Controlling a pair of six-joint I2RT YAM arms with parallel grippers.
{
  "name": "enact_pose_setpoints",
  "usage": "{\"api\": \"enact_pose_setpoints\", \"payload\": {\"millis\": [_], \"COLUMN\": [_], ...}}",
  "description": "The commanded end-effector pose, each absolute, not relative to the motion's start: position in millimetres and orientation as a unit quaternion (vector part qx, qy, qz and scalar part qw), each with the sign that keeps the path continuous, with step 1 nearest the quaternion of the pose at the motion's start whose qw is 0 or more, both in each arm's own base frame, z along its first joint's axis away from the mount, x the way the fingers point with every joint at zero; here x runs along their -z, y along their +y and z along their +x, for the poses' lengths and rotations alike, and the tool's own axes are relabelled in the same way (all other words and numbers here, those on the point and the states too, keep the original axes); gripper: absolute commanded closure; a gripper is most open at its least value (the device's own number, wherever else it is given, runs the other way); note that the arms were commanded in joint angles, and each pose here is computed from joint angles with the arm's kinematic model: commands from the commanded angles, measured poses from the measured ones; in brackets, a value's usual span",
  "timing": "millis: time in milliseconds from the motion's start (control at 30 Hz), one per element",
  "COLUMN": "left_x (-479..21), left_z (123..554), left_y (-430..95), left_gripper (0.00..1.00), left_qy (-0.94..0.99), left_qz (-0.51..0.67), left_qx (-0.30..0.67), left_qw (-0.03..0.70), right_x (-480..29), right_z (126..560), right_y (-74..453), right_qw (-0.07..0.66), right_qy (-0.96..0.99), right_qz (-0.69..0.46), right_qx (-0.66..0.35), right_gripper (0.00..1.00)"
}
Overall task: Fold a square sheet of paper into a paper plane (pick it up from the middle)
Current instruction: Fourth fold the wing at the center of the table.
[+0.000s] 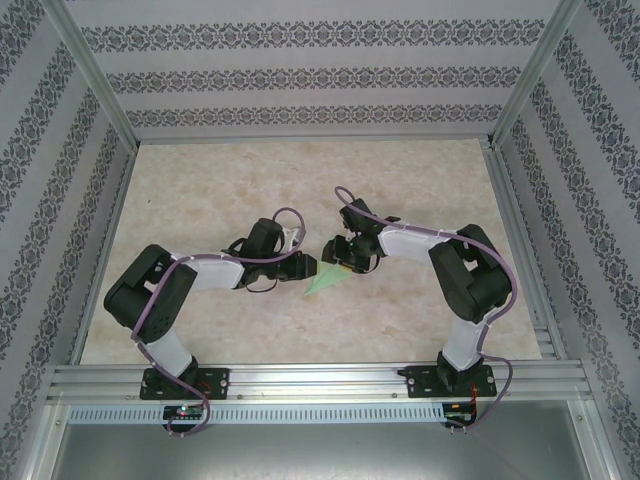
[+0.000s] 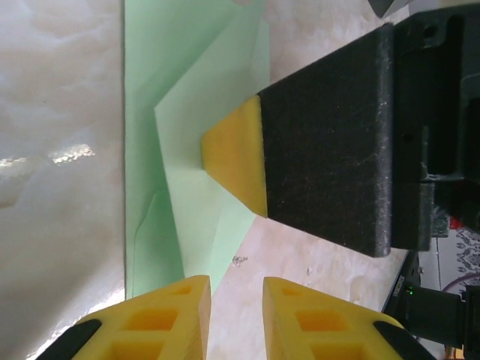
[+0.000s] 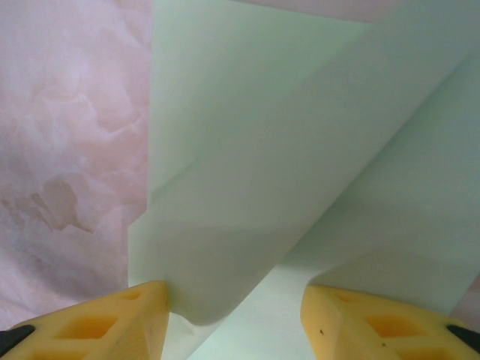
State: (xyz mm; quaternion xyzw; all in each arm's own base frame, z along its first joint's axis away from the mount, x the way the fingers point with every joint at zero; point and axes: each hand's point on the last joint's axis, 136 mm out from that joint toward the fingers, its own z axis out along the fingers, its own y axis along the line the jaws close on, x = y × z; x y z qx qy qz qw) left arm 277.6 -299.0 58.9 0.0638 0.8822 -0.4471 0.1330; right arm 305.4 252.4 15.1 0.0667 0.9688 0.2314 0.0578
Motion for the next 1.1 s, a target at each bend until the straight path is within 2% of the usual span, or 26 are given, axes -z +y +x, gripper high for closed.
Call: {"api": "enact_pose_setpoints", "payload": {"millis": [0, 267, 1067], "left_x": [-71.8, -76.9, -40.6], "left_z": [286.4, 285.4, 282.9], "left_y": [-306.3, -308.5, -311.7], "left_gripper": [0.76, 0.76, 0.81], "left_qy": [0.868, 0.865, 0.892], "left_qz": [0.082, 0.096, 0.088], "left_qx": [0.468, 0.471, 0.432], "left_qw": [0.140, 0.143, 0.096], "right_x": [50.3, 59.1, 68.8], "right_z": [254.0, 250.6, 245.2], "right_y": [191.7, 187.0, 187.7], "right_qw": [-0.036, -0.053, -0.072], "right_qy": [0.992, 0.989, 0.987], "right_qz": [0.096, 0.128, 0.134], "right_qx": [-0.074, -0.053, -0.042], "right_gripper": [0.43, 0.42, 0.42]}}
